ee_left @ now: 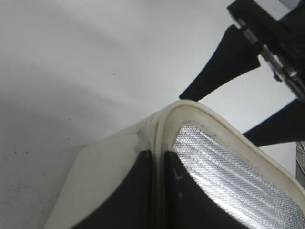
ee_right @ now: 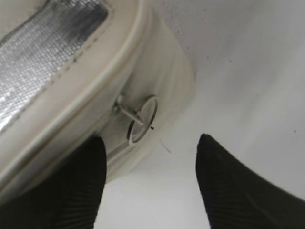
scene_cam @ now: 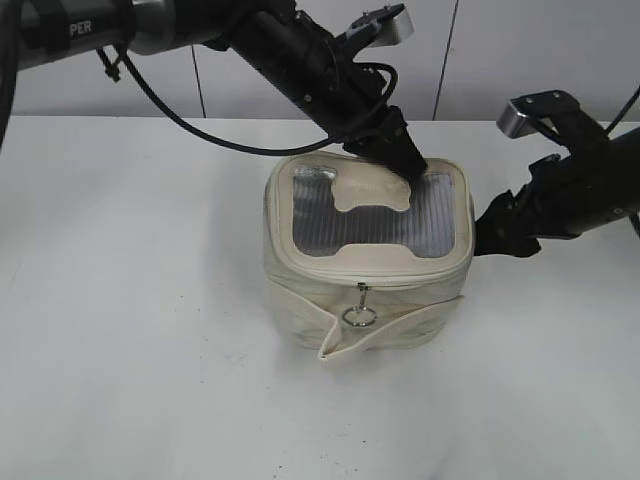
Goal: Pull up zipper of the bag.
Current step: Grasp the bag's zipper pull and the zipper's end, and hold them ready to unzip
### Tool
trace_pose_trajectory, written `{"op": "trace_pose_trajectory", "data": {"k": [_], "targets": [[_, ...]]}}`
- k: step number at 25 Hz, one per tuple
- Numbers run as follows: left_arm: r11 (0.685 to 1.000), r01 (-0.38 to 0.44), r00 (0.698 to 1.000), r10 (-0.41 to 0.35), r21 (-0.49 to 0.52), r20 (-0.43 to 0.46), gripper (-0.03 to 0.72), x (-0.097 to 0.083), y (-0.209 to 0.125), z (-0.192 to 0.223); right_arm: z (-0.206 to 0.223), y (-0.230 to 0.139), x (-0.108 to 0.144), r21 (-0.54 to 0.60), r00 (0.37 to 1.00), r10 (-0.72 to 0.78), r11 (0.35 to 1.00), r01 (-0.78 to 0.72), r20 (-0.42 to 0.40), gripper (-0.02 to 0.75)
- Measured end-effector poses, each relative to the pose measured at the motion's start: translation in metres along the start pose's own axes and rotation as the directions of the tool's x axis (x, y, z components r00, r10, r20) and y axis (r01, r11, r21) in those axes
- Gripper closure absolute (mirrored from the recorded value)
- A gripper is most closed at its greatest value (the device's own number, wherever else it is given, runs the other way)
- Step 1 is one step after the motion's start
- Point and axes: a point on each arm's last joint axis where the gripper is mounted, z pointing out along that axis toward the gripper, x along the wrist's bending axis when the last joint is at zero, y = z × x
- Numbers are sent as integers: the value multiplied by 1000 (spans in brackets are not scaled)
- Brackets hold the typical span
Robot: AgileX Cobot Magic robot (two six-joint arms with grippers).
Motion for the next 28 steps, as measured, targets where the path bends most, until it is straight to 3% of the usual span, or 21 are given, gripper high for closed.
{"op": "trace_pose_trajectory", "data": {"k": [5, 9, 11, 18, 28], "targets": [[1000, -2, 1000, 2, 3, -3, 649, 0, 0, 0, 16, 2, -7, -86, 1000, -21, 996, 21, -4, 361], [1000, -2, 1000, 2, 3, -3, 649, 0, 0, 0, 18, 5, -7, -135, 1000, -8, 991, 7, -4, 625], [1000, -2, 1000, 2, 4, -2, 649, 0, 0, 0, 18, 6, -7, -142, 1000, 8, 990, -9, -6, 718], [1000, 6, 1000, -6, 5, 2, 650, 3, -2, -3, -4, 8, 1, -90, 998, 62, 994, -62, -7, 733], [1000, 24, 1000, -24, 3, 11, 650, 4, -3, -5, -25, 1, 20, 51, 990, 100, 994, -95, -100, 733]]}}
